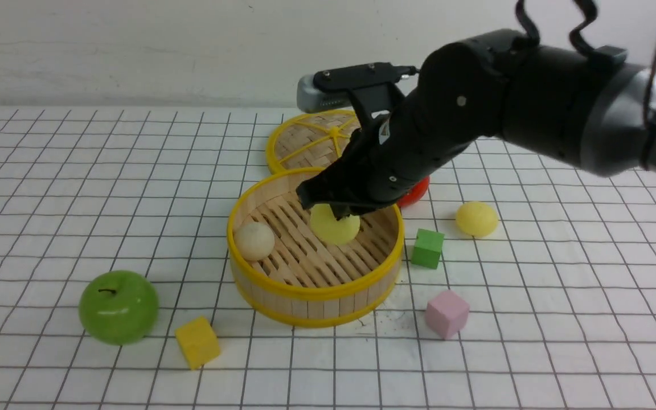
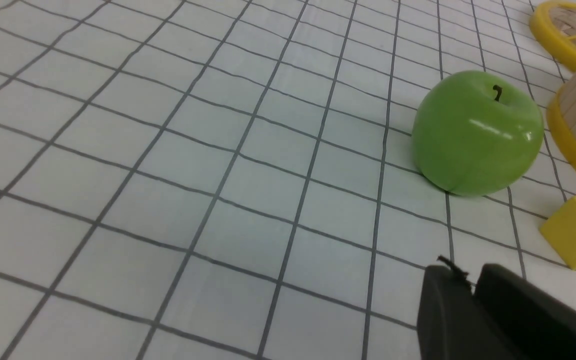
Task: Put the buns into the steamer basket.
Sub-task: Use the right arm to put the steamed stuffed bun into the steamer, then use the right arm to grab a steamed stuffed bun
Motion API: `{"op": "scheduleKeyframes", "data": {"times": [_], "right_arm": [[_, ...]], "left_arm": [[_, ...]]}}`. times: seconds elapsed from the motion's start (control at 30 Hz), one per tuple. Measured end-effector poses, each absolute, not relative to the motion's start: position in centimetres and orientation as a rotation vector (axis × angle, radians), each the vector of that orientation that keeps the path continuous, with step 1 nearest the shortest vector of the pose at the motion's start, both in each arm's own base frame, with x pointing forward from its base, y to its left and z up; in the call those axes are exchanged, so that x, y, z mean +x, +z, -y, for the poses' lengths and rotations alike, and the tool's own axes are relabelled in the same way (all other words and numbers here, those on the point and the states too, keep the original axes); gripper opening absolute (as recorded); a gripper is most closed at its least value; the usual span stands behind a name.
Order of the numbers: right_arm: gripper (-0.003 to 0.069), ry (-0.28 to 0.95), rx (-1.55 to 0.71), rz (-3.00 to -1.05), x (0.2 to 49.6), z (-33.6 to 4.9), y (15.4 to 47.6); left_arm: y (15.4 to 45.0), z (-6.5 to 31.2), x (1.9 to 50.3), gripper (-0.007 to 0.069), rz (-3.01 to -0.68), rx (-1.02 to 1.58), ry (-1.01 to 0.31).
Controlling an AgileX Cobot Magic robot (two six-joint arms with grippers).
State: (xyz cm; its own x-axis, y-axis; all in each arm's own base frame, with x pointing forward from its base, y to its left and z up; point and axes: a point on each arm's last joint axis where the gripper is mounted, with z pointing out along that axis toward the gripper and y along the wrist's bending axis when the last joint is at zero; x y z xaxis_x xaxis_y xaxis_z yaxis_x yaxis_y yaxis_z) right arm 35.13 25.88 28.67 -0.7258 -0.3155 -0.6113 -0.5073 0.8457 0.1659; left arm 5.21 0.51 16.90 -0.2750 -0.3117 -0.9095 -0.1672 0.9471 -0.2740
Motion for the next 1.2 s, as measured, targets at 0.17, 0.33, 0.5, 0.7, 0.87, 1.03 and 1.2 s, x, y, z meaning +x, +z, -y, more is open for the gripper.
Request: {"op": "scheduleKeyframes", "data": {"times": [0.17,0.33,0.5,0.7,0.87,1.03,1.2], "right_arm": [[0.0013,0.404,-0.577,-2.513,36.6,-26.8,24.0],[0.0122,0.356,-0.487,-2.55,37.1,-26.7,22.9],[0.0297,0.296,-0.467,-2.531,37.2,-26.0,23.9],[0.0447,0.148,-0.511,-2.461,37.1,-23.2,28.7],[0.0491,0.051,-0.441,-2.425,38.3,-19.8,31.3],[0.0495,0.077,-0.204,-2.504,40.9,-15.0,30.2],[0.0496,0.246,0.026,-2.595,43.2,-12.1,27.0]], "left_arm": [[16.9,-0.5,5.2,0.0083,-1.858,-0.351,-0.145],[16.9,-0.5,5.2,0.0089,-1.858,-0.351,-0.145],[16.9,-0.5,5.2,0.0092,-1.858,-0.351,-0.145],[16.9,-0.5,5.2,0.0094,-1.858,-0.351,-0.145],[16.9,-0.5,5.2,0.0103,-1.858,-0.351,-0.145],[16.9,-0.5,5.2,0.0109,-1.858,-0.351,-0.145],[16.9,-0.5,5.2,0.0112,-1.858,-0.351,-0.145]]}}
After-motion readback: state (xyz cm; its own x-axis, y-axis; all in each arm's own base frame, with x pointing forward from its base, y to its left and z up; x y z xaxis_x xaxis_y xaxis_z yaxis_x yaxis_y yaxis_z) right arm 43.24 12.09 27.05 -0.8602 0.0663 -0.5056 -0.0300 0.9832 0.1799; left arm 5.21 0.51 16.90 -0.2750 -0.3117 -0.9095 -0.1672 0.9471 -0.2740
